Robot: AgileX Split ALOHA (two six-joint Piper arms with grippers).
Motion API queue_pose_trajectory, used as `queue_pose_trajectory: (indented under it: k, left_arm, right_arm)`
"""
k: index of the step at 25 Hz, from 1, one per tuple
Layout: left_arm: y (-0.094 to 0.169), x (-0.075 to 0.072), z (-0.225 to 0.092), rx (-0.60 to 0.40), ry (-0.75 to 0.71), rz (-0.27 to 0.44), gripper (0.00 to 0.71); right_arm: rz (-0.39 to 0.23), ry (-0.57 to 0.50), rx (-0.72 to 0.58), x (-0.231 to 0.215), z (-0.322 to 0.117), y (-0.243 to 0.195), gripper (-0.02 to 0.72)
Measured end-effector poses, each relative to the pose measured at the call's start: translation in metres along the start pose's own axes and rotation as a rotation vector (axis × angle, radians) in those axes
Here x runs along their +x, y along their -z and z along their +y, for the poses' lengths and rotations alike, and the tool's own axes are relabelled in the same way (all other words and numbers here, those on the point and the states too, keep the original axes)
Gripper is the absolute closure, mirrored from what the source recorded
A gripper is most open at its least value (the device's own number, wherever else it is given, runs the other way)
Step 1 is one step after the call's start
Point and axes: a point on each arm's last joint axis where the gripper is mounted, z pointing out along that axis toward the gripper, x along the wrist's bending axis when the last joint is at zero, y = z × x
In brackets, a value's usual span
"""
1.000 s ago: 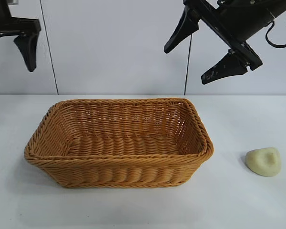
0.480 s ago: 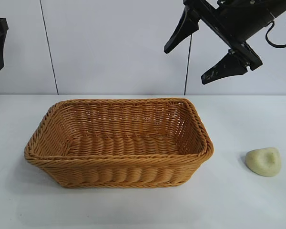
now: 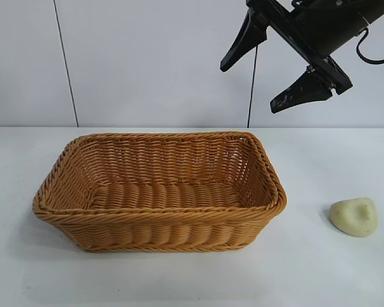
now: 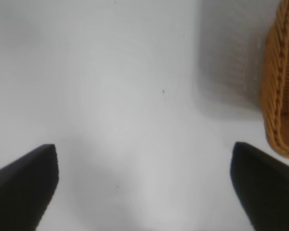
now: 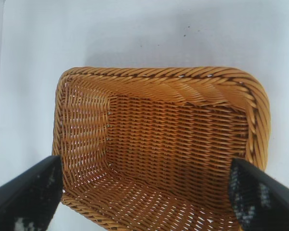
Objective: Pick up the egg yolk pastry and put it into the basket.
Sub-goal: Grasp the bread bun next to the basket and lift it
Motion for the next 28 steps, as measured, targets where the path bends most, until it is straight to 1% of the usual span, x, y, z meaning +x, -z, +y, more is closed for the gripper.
queue_pose_trajectory:
  k: [3, 7, 9, 15, 17, 21, 28]
  left_arm:
    - [0.006, 0.002, -0.041, -0.002, 0.002, -0.004, 0.014]
    - [0.0, 0.003, -0.094, 0.016, 0.006, -0.006, 0.014]
    - [-0.003, 0.004, -0.119, -0.014, 0.011, -0.008, 0.014]
    - [-0.009, 0.007, -0.177, -0.199, 0.016, -0.018, 0.014]
    - [-0.008, 0.007, -0.192, -0.276, 0.018, -0.022, 0.014]
    - [0.006, 0.008, -0.21, -0.445, 0.021, -0.03, 0.014]
    - [0.022, 0.01, -0.242, -0.675, 0.025, -0.041, 0.014]
  right_arm:
    - [0.0, 0.0, 0.0, 0.0, 0.0, 0.0, 0.039]
    - [0.0, 0.0, 0.0, 0.0, 0.0, 0.0, 0.039]
    - [0.0, 0.0, 0.0, 0.0, 0.0, 0.0, 0.039]
    - [0.0, 0.0, 0.0, 0.0, 0.0, 0.0, 0.039]
    - [0.0, 0.0, 0.0, 0.0, 0.0, 0.0, 0.039]
    - [0.0, 0.0, 0.0, 0.0, 0.0, 0.0, 0.039]
    - [0.0, 0.002, -0.001, 0.0, 0.0, 0.0, 0.039]
